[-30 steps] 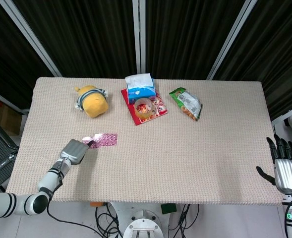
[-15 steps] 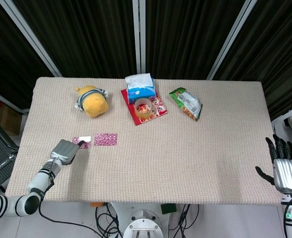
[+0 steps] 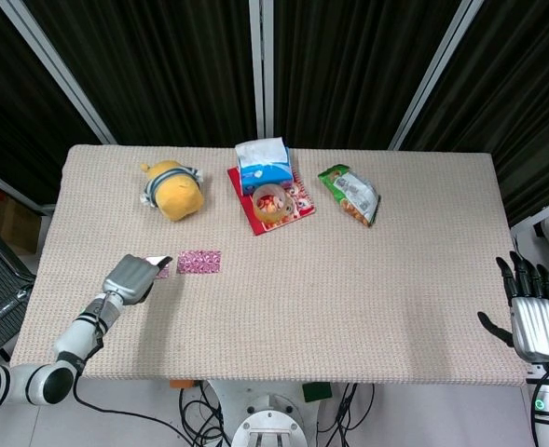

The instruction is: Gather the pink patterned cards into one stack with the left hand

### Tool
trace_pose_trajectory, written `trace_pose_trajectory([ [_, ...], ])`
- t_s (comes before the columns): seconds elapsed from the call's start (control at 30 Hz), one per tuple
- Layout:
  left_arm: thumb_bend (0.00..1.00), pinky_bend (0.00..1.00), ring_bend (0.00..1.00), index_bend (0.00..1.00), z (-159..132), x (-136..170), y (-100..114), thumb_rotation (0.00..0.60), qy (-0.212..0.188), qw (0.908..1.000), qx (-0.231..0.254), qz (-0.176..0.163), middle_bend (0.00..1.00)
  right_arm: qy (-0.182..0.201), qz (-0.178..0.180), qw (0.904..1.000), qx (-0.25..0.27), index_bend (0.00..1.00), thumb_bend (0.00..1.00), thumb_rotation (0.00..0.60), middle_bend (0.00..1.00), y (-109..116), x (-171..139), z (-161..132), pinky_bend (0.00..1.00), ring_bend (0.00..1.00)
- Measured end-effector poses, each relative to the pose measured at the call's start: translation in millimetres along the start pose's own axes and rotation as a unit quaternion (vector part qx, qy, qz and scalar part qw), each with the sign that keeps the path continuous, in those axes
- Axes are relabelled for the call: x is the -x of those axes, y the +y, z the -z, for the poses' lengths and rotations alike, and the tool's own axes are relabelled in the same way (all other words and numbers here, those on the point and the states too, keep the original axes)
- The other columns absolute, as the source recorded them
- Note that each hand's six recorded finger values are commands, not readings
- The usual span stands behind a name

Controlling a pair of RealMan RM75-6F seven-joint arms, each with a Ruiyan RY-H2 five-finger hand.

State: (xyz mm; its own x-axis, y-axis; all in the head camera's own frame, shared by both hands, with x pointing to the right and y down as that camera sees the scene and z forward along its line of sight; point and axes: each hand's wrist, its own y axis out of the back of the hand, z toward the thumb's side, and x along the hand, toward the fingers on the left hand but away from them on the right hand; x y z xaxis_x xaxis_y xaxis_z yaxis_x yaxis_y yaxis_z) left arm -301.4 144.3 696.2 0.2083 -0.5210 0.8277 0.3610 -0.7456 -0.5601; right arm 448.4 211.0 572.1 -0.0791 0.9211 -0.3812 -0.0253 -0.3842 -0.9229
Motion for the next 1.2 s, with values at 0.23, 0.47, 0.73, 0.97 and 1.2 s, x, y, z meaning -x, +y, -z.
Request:
trace_pose_trajectory([
  [0.23, 0.65, 0.74, 0.85, 0.11, -26.0, -18.8, 5.4, 0.6, -0.015, 0.9998, -0.001, 0.013, 0.85, -0.002, 0.001, 1.0, 0.0, 0.0, 0.49, 0.551, 0.0, 3.1, -0.4, -0.5, 0.0, 0.0],
  [0.47, 0.65, 0.74, 0.85, 0.1, -42.5, -35.0, 5.7, 0.6, -0.021, 0.9994, -0.018, 0.021, 0.86, -0.006, 0.004, 1.0, 0.001, 0.0, 0.49, 0.549, 0.0, 5.7, -3.1, 3.1, 0.0, 0.0],
  [0.73, 0.65, 0.74, 0.85, 0.12, -40.2, -32.8, -2.0, 0.6, -0.012, 0.9991, -0.024, 0.033, 0.85, -0.008, 0.001, 1.0, 0.001, 0.0, 0.49, 0.551, 0.0, 2.8, -2.3, 5.6, 0.0, 0.0],
  [0.97, 0.65, 0.74, 0.85, 0.13, -55.2, -20.6, -6.0, 0.6, -0.033, 0.9983, -0.031, 0.036, 0.85, -0.006, -0.01, 0.9999, 0.0, 0.0, 0.49, 0.553, 0.0, -4.0, -0.5, 3.0, 0.0, 0.0],
  [1.2, 0.65, 0.74, 0.85, 0.13, -70.9, -5.7, -5.8, 0.6, -0.053, 0.9974, -0.04, 0.025, 0.85, -0.01, -0.01, 0.9999, 0.001, 0.0, 0.49, 0.552, 0.0, -4.2, -0.2, 5.3, 0.0, 0.0],
])
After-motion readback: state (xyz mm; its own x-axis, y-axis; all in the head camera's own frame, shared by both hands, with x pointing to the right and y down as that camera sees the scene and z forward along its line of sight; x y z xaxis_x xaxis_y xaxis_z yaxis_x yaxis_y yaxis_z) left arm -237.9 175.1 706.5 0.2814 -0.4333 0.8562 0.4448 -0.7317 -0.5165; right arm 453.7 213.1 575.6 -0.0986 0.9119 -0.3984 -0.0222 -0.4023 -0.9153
